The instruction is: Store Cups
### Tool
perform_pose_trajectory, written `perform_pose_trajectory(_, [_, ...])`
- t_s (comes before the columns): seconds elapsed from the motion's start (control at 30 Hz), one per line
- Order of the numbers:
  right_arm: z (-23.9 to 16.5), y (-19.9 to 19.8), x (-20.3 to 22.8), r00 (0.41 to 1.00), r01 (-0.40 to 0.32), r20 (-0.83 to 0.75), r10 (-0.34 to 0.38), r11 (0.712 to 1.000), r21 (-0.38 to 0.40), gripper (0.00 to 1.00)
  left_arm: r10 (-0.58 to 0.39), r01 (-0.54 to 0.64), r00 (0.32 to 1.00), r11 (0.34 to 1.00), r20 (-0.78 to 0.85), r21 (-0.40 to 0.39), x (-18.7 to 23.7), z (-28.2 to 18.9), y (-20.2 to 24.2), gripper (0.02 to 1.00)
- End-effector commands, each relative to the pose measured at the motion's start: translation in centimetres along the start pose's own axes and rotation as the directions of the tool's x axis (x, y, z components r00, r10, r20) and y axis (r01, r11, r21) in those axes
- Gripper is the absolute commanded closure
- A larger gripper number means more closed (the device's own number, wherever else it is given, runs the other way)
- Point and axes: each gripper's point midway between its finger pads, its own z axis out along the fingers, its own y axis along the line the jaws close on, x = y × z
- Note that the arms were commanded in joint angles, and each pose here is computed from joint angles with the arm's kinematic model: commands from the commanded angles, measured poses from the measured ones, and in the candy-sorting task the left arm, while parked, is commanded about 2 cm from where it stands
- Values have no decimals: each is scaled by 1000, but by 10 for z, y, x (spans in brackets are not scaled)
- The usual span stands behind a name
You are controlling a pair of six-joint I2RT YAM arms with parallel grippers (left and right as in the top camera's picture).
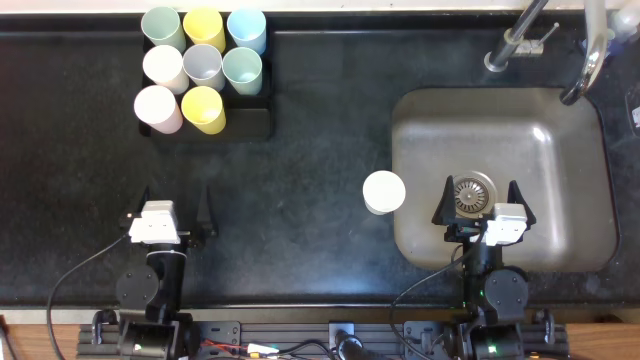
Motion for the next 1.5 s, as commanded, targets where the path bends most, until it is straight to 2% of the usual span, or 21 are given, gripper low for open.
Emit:
perform_pose_trajectory(0.03, [0, 0, 3, 1000, -1, 0, 1, 1000, -1, 3, 25, -25, 1000, 1000, 5, 11, -1, -1, -2, 20])
perform_pose_trajectory(0.67, [-1, 1, -5, 1000, 0, 13, 0, 1000, -5, 5, 25, -25, 1000, 1000, 5, 11, -1, -1, -2, 20])
perform_pose_trajectory(0.77, [-5, 11, -30, 1000, 4, -7, -4, 998, -69, 3, 25, -25, 1000, 1000, 5, 11, -1, -1, -2, 20])
perform_pose_trajectory(0.9, [-8, 39, -86, 997, 0, -69, -16, 975, -223, 3, 25, -25, 1000, 1000, 5, 11, -1, -1, -2, 20])
perform_pose_trajectory(1.0, [5, 50, -122, 982, -13, -187, -37, 965, -261, 3, 25, -25, 1000, 1000, 5, 11, -1, -1, -2, 20])
perform_pose_trajectory(1.07, [17, 52, -127, 944, -24, -325, -62, 966, -256, 3, 25, -25, 1000, 1000, 5, 11, -1, -1, -2, 20])
perform_pose_trajectory(1.1, [22, 54, -122, 907, -32, -414, -78, 967, -254, 3, 25, -25, 1000, 1000, 5, 11, -1, -1, -2, 20])
perform_pose_trajectory(1.2, [30, 60, -88, 730, -41, -669, -143, 967, -252, 3, 25, -25, 1000, 1000, 5, 11, -1, -1, -2, 20])
perform_pose_trajectory(1.27, [38, 66, -63, 600, -20, -776, -194, 966, -258, 5, 25, -25, 1000, 1000, 5, 11, -1, -1, -2, 20])
perform_pose_trajectory(1.37, [51, 76, -33, 484, 38, -835, -263, 959, -280, 3, 25, -25, 1000, 1000, 5, 11, -1, -1, -2, 20])
perform_pose_trajectory(1.5, [59, 87, 3, 372, 103, -866, -334, 942, -319, 7, 25, -25, 1000, 1000, 5, 11, -1, -1, -2, 20])
